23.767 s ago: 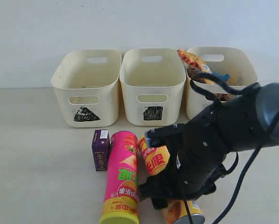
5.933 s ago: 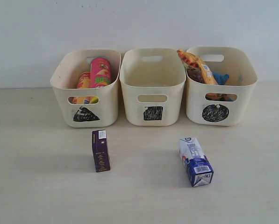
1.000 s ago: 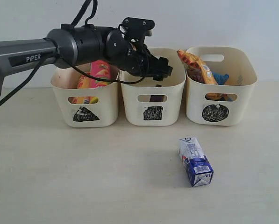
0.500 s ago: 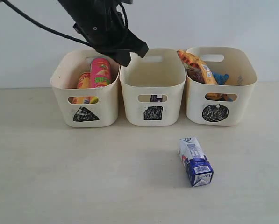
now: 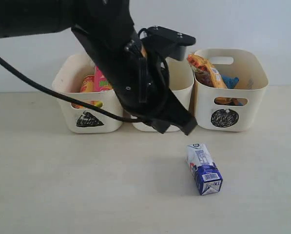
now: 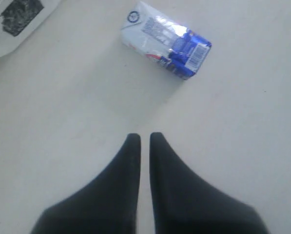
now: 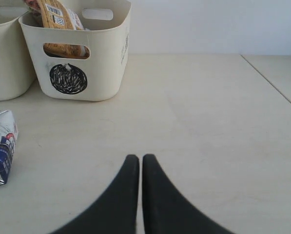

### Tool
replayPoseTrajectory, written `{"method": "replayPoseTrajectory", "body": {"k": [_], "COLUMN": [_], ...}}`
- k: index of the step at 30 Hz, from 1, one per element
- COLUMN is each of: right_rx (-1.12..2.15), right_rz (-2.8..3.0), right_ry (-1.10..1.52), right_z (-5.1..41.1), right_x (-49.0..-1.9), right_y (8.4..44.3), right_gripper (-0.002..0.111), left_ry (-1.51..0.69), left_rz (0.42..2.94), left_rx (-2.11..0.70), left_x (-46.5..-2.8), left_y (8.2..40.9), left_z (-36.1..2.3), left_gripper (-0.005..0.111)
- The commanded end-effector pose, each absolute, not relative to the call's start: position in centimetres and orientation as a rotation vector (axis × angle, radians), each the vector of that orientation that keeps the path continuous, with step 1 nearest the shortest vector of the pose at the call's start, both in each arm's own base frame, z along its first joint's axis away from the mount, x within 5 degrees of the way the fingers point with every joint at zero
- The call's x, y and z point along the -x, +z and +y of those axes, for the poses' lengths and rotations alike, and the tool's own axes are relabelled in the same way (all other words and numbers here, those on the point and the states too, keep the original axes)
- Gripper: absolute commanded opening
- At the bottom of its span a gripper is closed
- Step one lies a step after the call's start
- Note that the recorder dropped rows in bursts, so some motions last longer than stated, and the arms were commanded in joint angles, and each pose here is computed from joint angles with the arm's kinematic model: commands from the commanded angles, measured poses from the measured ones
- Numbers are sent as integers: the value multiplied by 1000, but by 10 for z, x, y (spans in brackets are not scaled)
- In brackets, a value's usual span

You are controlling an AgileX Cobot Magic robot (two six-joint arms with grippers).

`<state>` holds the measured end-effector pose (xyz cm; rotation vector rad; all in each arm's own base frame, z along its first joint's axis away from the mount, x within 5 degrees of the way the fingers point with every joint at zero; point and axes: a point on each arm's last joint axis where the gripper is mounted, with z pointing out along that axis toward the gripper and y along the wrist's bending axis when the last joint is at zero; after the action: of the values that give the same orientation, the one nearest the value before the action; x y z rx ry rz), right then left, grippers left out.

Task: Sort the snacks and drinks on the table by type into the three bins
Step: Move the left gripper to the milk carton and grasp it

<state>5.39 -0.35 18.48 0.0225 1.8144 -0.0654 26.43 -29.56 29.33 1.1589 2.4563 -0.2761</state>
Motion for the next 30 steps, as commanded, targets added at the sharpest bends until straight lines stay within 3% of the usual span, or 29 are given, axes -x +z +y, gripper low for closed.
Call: {"method": "replayPoseTrajectory", "body": {"k": [1, 8, 23, 25, 27, 29, 30], "right_rx": [-26, -26, -26, -26, -26, -26, -26], "right_rz": [1811, 1811, 1806, 1806, 1806, 1806, 1806], "right_ry": [-66, -66, -66, -66, -66, -66, -66], "right_z": [-4, -4, -4, -4, -4, -4, -4], "right_x": [-54, -54, -54, -54, -54, -54, -54], "right_y": [184, 184, 184, 184, 184, 184, 184], "right_gripper": [0, 0, 0, 0, 0, 0, 0], "left_ry": [-291, -278, -288, -333, -366, -369, -374], "left_rz": [2454, 2595, 2580, 2567, 2550, 2542, 2535], "left_rx": [-1184, -1096, -926, -900, -885, -888, -886], "left_x": [-256, -269, -311, -314, -315, -317, -318], "left_y": [277, 244, 200, 199, 199, 197, 194], "left_z": [-315, -339, -388, -393, -397, -399, -400], "left_gripper": [4, 4, 4, 11, 26, 47, 65]}}
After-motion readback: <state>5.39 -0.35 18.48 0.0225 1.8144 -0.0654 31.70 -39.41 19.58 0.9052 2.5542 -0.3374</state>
